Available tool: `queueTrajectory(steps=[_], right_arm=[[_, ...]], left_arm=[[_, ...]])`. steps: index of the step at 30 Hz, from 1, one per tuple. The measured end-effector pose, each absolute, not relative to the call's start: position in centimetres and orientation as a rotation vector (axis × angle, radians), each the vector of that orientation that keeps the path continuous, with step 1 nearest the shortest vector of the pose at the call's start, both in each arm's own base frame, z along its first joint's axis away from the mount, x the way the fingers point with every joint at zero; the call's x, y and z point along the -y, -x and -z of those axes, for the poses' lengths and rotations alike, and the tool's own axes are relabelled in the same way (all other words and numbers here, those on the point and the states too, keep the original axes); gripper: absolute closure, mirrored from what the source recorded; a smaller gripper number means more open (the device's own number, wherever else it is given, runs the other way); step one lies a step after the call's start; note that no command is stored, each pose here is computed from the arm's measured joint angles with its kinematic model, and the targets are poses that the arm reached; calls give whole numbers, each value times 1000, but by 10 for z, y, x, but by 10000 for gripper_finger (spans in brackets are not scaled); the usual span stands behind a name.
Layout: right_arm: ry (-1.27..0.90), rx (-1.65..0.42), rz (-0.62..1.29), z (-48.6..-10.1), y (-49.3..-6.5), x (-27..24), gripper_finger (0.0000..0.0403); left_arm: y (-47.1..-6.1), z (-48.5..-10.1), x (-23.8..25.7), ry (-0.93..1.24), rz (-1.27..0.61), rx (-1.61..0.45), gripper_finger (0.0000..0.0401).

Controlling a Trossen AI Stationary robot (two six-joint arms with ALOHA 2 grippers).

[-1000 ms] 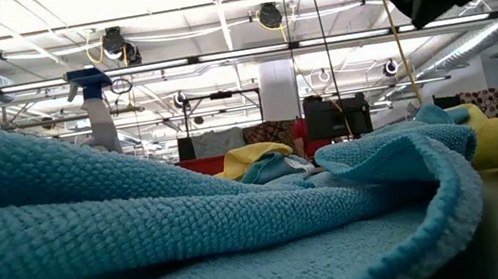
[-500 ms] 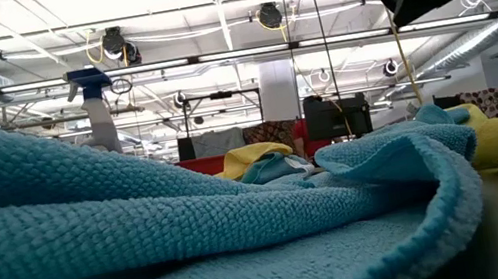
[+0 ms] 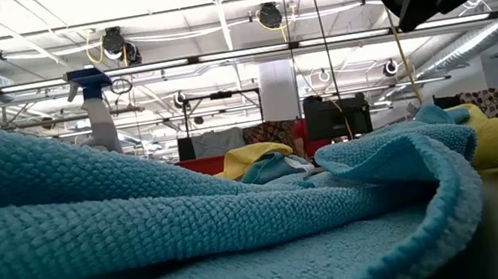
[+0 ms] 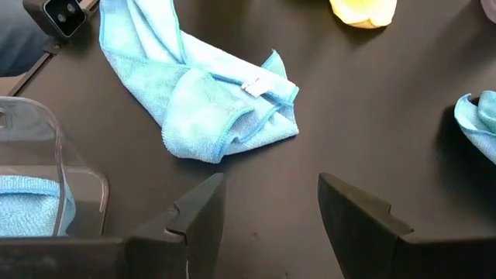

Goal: Sort microfiber towel by color & place in baskets
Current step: Put the yellow towel into the left transparent bin

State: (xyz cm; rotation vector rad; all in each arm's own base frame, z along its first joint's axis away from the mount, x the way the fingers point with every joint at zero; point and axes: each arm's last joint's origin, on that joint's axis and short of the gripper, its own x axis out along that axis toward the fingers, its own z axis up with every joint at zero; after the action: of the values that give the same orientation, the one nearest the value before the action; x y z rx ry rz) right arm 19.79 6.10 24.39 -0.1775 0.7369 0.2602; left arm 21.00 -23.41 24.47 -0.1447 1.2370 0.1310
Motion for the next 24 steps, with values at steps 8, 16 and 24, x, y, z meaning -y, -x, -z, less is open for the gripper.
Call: queueTrajectory(steps=[8,16,24], right_arm=[[181,-738,-261,-244,-198,-61,204],[181,-738,-261,-244,-198,-61,204],[181,-750,-260,-243,-197,-61,204]], left_arm=[[-218,-220,247,83,-45,-1340,327],[-221,-199,254,75,-55,-1427,374],[-222,-184,258,68,-63,-1496,368]])
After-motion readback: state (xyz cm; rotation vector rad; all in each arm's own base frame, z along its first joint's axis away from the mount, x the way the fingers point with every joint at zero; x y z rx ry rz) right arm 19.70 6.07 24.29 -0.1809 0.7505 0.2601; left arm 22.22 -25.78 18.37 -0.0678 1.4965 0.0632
